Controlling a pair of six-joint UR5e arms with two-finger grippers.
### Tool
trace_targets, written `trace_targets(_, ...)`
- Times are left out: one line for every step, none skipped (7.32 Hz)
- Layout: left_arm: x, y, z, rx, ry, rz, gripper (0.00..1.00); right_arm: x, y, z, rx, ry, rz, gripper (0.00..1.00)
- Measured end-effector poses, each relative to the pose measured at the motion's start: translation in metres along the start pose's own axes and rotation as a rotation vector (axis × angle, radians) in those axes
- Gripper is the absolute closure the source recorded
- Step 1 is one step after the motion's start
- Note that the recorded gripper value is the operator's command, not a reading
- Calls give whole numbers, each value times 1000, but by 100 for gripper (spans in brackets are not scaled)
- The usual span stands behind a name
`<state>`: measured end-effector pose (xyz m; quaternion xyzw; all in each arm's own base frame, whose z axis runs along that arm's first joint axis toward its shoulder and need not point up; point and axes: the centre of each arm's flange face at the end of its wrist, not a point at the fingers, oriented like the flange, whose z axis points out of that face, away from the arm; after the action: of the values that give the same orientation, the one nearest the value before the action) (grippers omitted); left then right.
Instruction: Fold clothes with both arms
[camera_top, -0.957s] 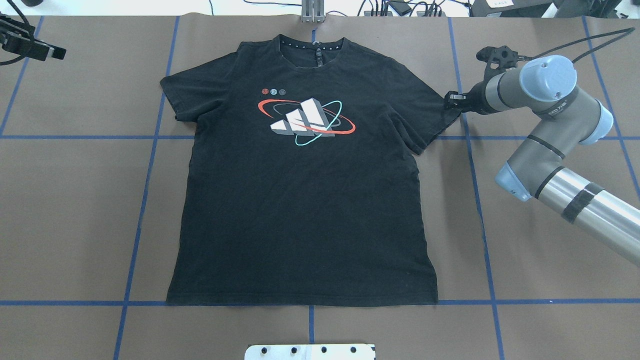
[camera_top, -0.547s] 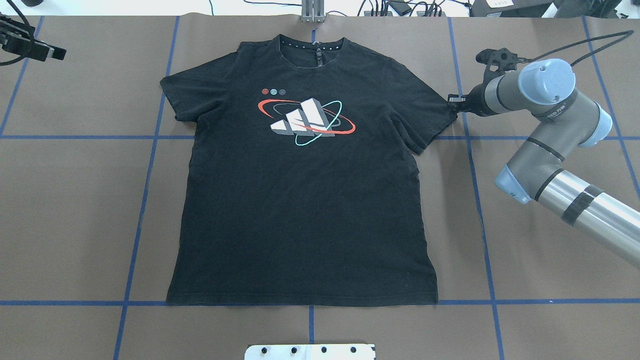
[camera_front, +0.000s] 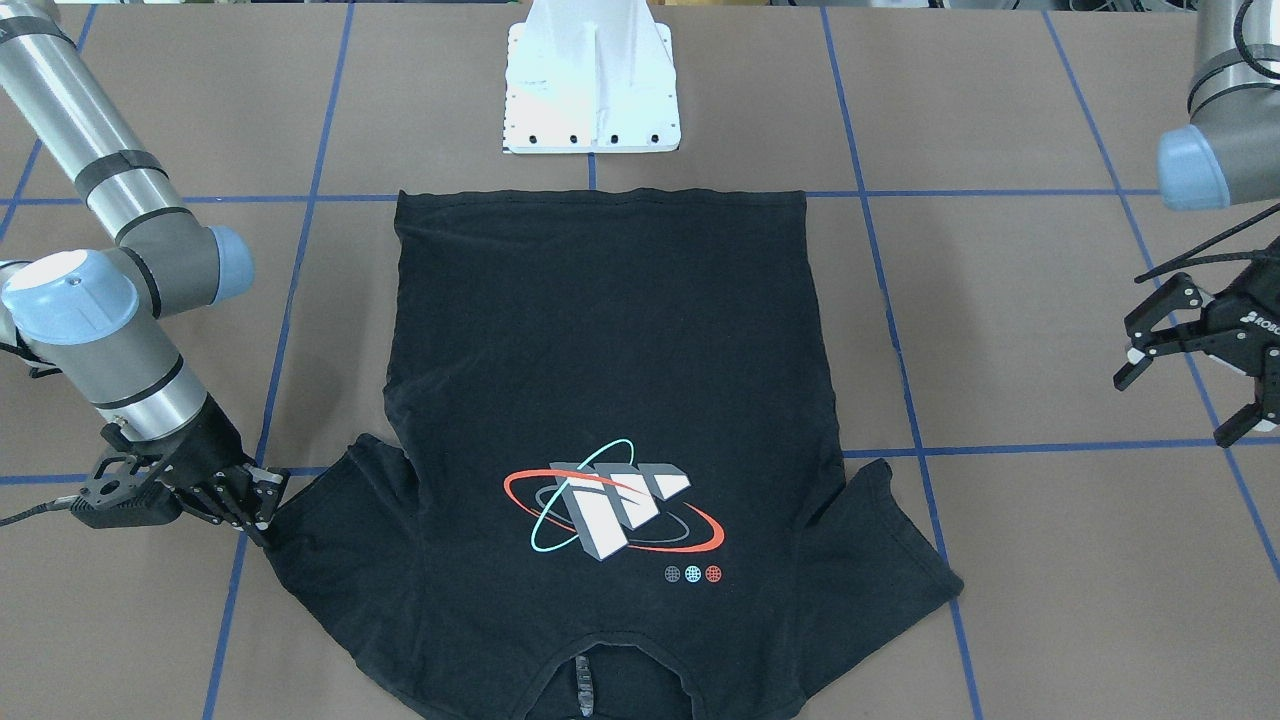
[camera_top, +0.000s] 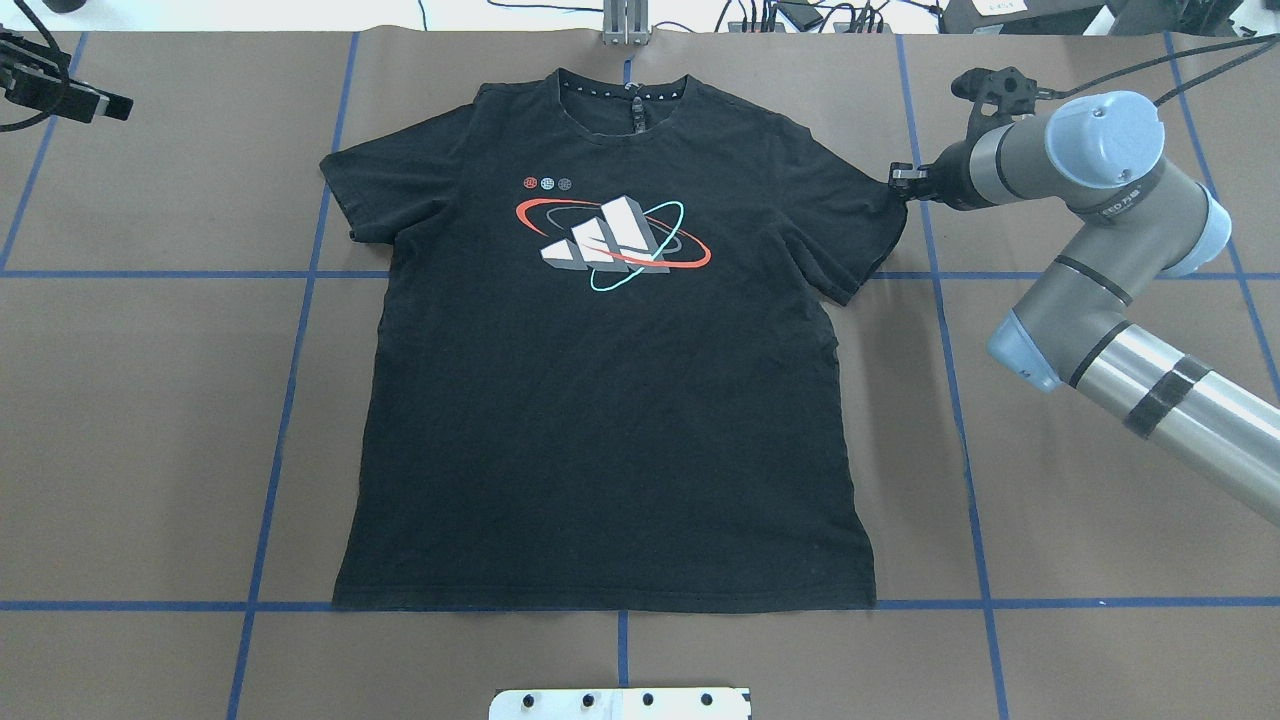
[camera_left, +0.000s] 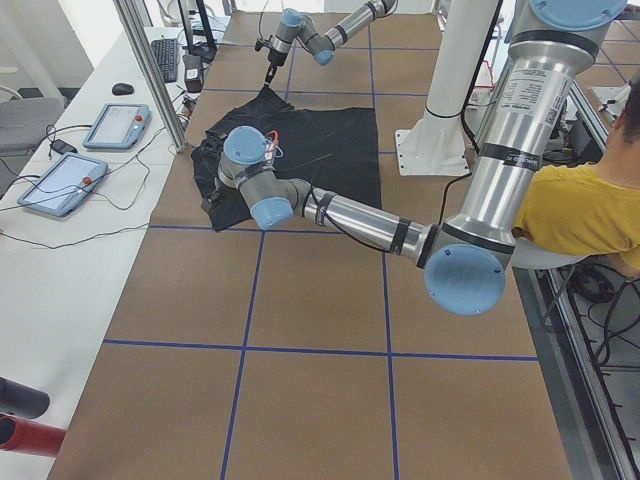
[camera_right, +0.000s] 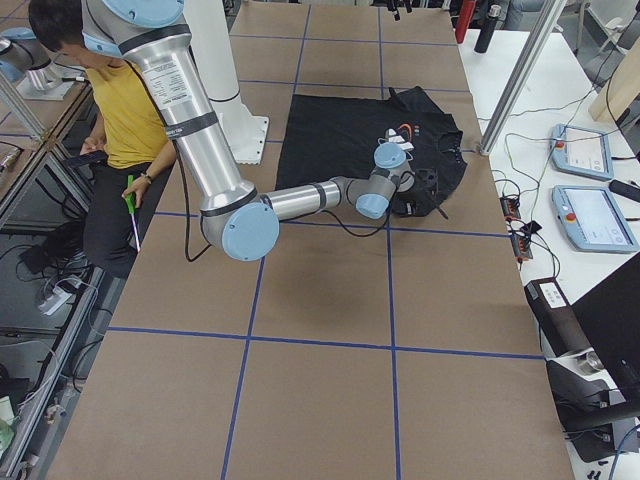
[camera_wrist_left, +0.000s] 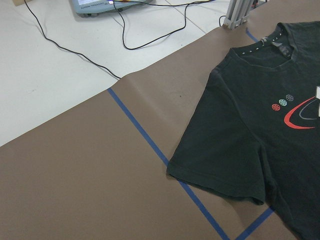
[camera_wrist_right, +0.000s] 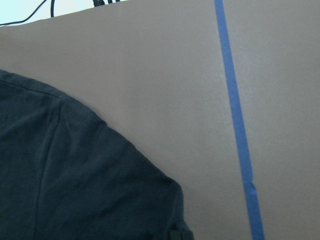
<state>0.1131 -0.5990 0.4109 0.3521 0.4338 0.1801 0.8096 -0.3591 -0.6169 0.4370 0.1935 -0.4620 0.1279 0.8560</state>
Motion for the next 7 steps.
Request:
trace_targets(0,0,0,-1,0,0,0,-26,-11,-5,5,-9,28,100)
trace_targets(0,1,0,-1,0,-1,0,-61,-23,-8,2,1,52,100)
trace_targets(0,1,1,-2,0,-1,0,-96,-29,-8,-5,16,75,100)
trace_targets(0,1,1,-2,1,0,0,-131,-29,-4,-2,27,101,100)
trace_targets(0,1,1,-2,1,0,0,-166,-29,5,8,37,126,100)
trace_targets(0,1,1,-2,1,-1,0,-202,-30,19,19,53,156,100)
trace_targets(0,1,1,-2,1,-1,0,-237,-31,35,32,74,180,100)
